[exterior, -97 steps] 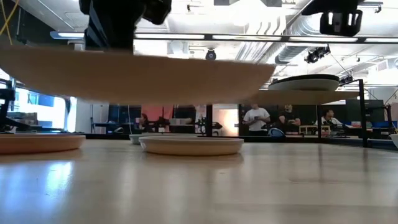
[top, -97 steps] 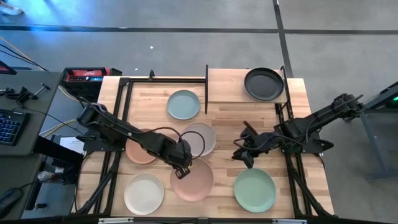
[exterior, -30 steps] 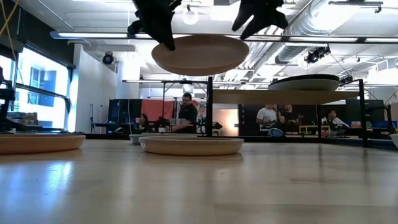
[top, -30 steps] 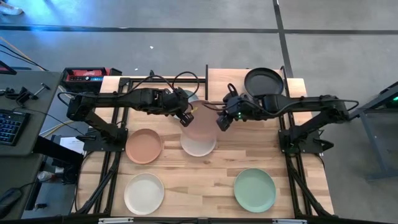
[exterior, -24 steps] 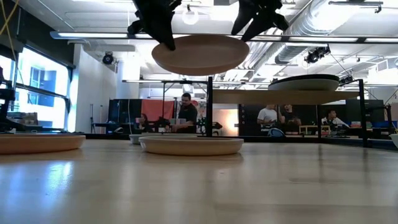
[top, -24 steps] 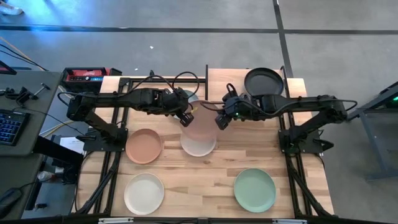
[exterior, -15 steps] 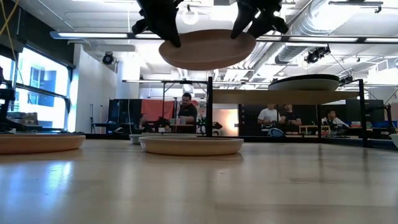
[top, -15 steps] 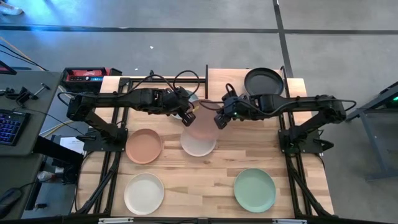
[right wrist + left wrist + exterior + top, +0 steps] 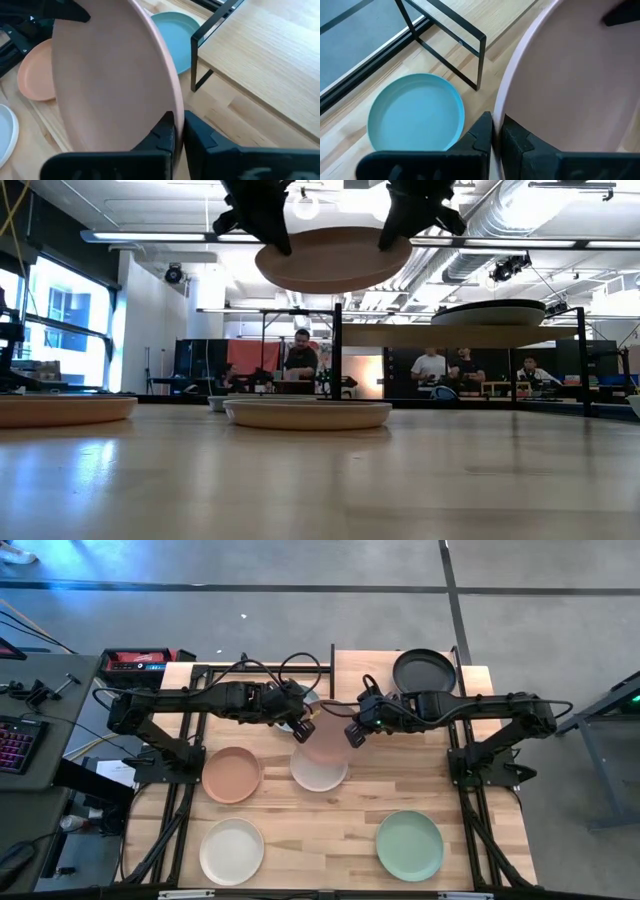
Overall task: Place and stack plates onto a shelf
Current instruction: Stack the pink plate on the top of the black plate on the shelf
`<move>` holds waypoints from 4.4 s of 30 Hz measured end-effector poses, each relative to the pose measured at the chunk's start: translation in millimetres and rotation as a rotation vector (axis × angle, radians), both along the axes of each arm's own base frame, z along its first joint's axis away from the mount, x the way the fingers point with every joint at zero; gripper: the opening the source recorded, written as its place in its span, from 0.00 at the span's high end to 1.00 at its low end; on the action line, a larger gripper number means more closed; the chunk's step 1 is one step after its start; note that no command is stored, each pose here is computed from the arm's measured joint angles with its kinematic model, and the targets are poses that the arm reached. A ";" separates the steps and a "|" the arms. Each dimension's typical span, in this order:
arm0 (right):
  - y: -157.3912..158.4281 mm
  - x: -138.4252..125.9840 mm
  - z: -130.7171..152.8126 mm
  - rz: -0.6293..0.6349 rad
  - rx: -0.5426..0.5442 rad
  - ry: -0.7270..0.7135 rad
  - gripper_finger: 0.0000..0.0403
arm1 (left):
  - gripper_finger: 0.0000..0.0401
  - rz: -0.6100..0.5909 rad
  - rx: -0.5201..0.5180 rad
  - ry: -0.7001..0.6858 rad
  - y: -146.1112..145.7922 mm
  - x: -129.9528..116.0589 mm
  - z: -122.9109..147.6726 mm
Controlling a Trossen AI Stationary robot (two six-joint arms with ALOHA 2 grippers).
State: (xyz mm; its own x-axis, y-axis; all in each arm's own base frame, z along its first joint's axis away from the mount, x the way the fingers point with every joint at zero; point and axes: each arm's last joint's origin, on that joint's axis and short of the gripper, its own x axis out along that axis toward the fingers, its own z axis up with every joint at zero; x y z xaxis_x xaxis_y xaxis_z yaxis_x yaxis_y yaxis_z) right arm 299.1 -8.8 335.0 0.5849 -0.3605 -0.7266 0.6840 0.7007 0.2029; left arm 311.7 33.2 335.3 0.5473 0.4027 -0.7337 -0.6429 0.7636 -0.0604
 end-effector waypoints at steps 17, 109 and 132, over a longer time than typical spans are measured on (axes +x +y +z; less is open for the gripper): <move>0.4 -2.3 -2.0 -0.017 0.021 0.021 1.00 | 0.94 -0.083 -0.151 -0.022 5.9 0.7 -0.7; -95.8 -187.5 62.1 -0.763 0.080 -0.054 1.00 | 0.76 -0.307 0.032 -0.016 97.4 -5.5 -2.9; -61.6 -221.3 9.1 -1.096 0.141 -0.372 1.00 | 0.76 -0.331 0.057 0.078 112.9 -18.0 -7.4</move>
